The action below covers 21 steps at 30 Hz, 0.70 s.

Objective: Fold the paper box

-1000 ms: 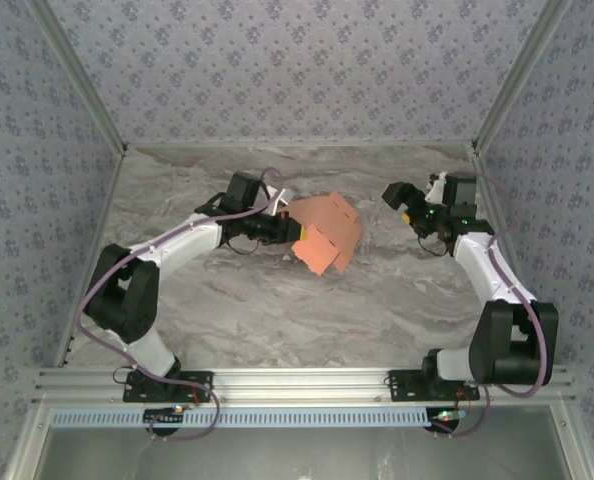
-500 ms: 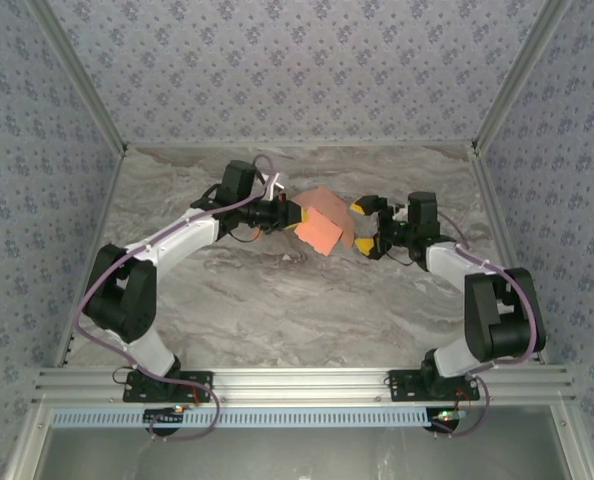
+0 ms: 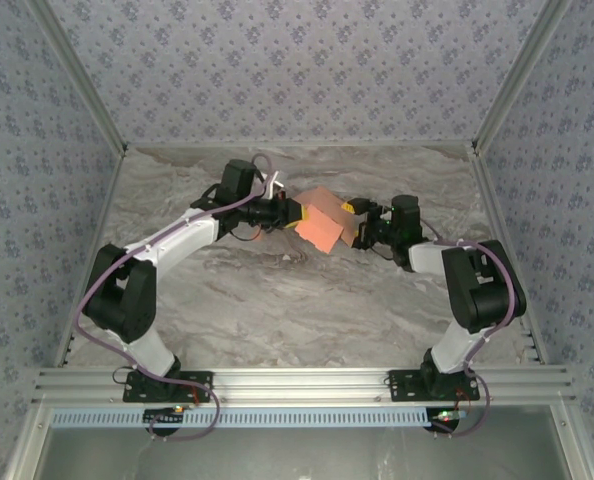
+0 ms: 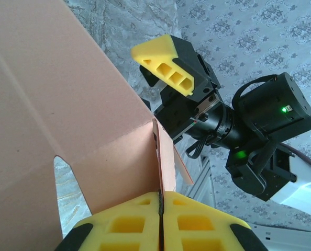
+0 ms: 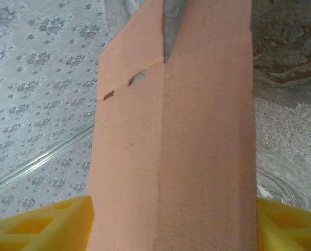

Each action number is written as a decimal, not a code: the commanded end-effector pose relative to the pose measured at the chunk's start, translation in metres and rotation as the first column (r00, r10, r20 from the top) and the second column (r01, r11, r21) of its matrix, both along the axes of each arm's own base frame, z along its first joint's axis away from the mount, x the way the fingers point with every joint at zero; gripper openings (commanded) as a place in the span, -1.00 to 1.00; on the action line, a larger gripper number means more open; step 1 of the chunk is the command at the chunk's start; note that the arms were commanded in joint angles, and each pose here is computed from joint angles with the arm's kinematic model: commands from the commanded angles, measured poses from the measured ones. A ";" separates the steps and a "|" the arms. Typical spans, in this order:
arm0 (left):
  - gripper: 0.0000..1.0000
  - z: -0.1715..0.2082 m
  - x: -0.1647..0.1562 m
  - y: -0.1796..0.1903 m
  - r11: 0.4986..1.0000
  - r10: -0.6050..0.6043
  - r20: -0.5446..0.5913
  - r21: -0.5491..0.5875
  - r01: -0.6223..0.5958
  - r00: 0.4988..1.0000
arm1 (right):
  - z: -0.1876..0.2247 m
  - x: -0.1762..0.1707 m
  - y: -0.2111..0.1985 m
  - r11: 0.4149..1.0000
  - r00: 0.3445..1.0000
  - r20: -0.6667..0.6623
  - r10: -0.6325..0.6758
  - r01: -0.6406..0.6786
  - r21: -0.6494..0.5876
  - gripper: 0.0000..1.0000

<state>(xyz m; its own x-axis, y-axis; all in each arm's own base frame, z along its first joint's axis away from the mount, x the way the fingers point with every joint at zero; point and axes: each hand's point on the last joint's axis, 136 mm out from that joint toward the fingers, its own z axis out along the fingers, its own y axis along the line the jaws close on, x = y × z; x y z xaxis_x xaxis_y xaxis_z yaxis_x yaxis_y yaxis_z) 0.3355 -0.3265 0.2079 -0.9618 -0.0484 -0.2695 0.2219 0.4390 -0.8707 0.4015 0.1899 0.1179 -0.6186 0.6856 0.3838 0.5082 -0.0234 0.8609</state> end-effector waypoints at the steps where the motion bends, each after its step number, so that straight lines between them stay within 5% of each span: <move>1: -0.84 0.022 -0.003 0.003 0.999 -0.007 0.049 -0.038 0.009 0.999 | 0.017 0.011 -0.008 0.999 0.997 0.058 -0.047 0.048 -0.007 0.29; 7: -0.82 0.022 -0.004 0.004 0.999 -0.007 0.048 -0.039 0.009 0.999 | 0.028 0.016 -0.010 0.998 0.993 0.107 -0.051 0.054 -0.022 -0.44; 9: -0.79 0.024 -0.005 0.005 0.999 -0.005 0.050 -0.041 0.007 0.999 | 0.032 0.017 -0.012 0.997 0.991 0.125 -0.053 0.059 -0.045 -0.47; 11: -0.61 0.026 -0.006 0.007 0.999 -0.003 0.056 -0.042 0.006 0.998 | 0.038 0.018 -0.015 0.995 0.988 0.150 -0.046 0.058 -0.076 -0.49; 15: 0.07 0.031 -0.010 0.015 1.000 0.013 0.086 -0.030 -0.011 0.996 | 0.057 0.020 -0.022 0.985 0.972 0.232 -0.020 0.059 -0.161 -0.67; 21: 0.37 0.042 -0.017 0.033 0.999 0.039 0.149 0.029 -0.044 0.988 | 0.104 0.020 -0.037 0.914 0.901 0.420 0.110 0.074 -0.399 -0.82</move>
